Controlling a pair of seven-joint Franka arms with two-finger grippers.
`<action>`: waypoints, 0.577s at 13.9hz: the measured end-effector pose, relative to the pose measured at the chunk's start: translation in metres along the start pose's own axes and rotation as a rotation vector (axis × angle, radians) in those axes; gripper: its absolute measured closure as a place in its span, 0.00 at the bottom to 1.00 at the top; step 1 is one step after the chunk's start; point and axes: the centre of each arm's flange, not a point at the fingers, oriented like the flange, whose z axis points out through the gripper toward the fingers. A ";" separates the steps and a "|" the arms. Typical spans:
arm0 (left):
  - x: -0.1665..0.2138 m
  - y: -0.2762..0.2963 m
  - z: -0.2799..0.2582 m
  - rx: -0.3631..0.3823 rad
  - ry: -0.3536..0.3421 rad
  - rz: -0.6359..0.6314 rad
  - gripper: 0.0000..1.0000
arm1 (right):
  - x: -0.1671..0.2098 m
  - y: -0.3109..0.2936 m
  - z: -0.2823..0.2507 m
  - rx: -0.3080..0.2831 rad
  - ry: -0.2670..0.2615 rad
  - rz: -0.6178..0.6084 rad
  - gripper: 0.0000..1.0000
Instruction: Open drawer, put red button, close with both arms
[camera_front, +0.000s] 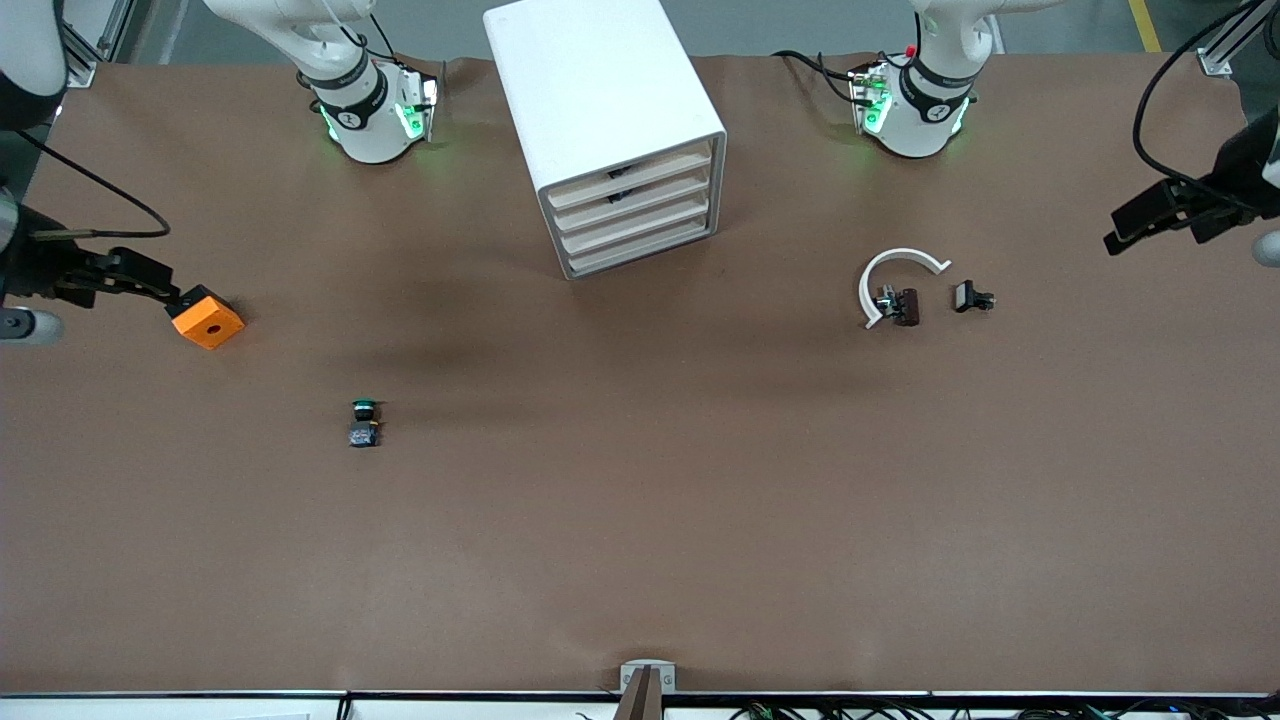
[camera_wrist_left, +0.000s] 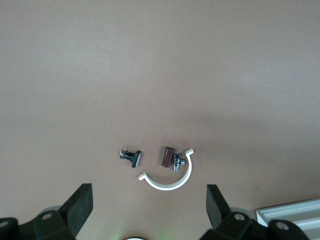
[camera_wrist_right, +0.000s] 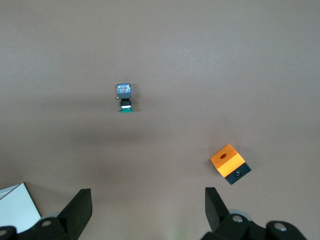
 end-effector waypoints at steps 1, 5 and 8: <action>-0.007 0.005 -0.002 0.001 0.003 0.011 0.00 | -0.001 0.000 -0.004 0.000 0.003 -0.001 0.00; -0.018 0.015 -0.004 0.005 0.004 0.032 0.00 | -0.002 -0.005 -0.012 0.000 0.005 -0.011 0.00; -0.016 0.016 0.005 0.007 -0.013 0.033 0.00 | -0.002 -0.006 -0.015 -0.001 0.011 -0.012 0.00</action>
